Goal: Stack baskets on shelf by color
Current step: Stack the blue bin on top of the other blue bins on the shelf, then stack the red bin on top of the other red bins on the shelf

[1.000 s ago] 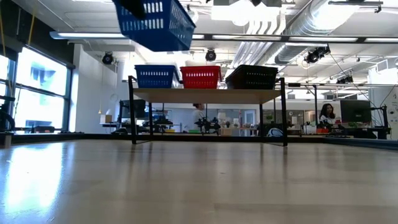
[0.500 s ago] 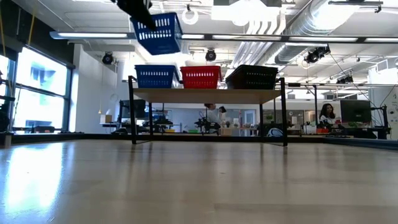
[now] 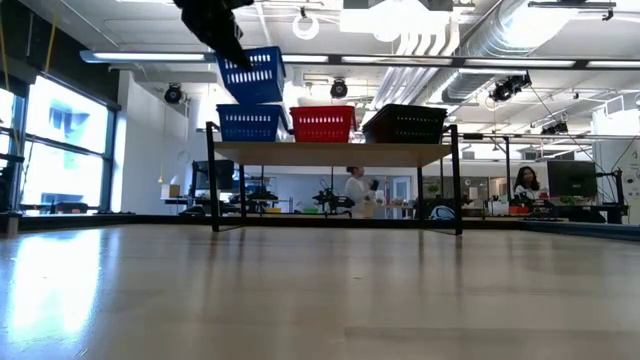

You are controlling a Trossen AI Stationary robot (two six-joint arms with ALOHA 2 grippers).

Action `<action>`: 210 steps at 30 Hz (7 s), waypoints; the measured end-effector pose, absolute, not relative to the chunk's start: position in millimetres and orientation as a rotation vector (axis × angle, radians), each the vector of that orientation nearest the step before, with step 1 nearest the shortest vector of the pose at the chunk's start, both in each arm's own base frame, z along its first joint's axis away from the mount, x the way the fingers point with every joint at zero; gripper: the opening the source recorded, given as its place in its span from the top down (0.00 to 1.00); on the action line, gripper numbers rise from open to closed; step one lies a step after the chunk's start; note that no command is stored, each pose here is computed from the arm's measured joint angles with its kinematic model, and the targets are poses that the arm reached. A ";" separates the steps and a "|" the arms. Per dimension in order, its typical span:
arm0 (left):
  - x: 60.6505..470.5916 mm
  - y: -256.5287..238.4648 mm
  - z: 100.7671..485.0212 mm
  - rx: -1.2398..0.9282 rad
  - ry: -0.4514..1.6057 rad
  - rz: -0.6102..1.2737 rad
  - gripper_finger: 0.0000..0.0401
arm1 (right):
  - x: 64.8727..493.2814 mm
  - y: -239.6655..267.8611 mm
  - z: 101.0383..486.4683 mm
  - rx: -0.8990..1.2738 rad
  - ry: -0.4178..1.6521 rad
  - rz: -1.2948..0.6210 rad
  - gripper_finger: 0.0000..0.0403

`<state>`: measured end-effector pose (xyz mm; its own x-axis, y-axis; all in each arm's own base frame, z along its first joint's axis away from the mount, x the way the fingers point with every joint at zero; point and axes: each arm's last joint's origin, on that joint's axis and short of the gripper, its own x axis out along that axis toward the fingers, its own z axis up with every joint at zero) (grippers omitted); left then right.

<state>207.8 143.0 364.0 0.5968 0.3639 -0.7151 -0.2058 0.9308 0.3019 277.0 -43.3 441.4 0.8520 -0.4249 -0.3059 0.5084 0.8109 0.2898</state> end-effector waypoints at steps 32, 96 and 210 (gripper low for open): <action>223.6 169.0 332.2 0.213 1.037 0.301 0.95 | 269.9 -52.3 427.4 0.367 0.395 -0.518 0.60; 129.2 -46.1 375.3 -0.767 1.046 0.501 0.60 | 264.7 0.1 410.7 0.751 0.551 -0.483 0.60; 244.1 -77.5 242.3 -0.925 1.162 0.405 0.99 | 301.0 78.0 386.9 0.008 0.686 0.245 0.60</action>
<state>244.1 -77.5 242.3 0.3815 -0.1767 -0.9073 -0.7021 0.5830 -0.4088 301.0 78.0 386.9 0.7463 0.2261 -0.6260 -0.2210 0.9713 0.0874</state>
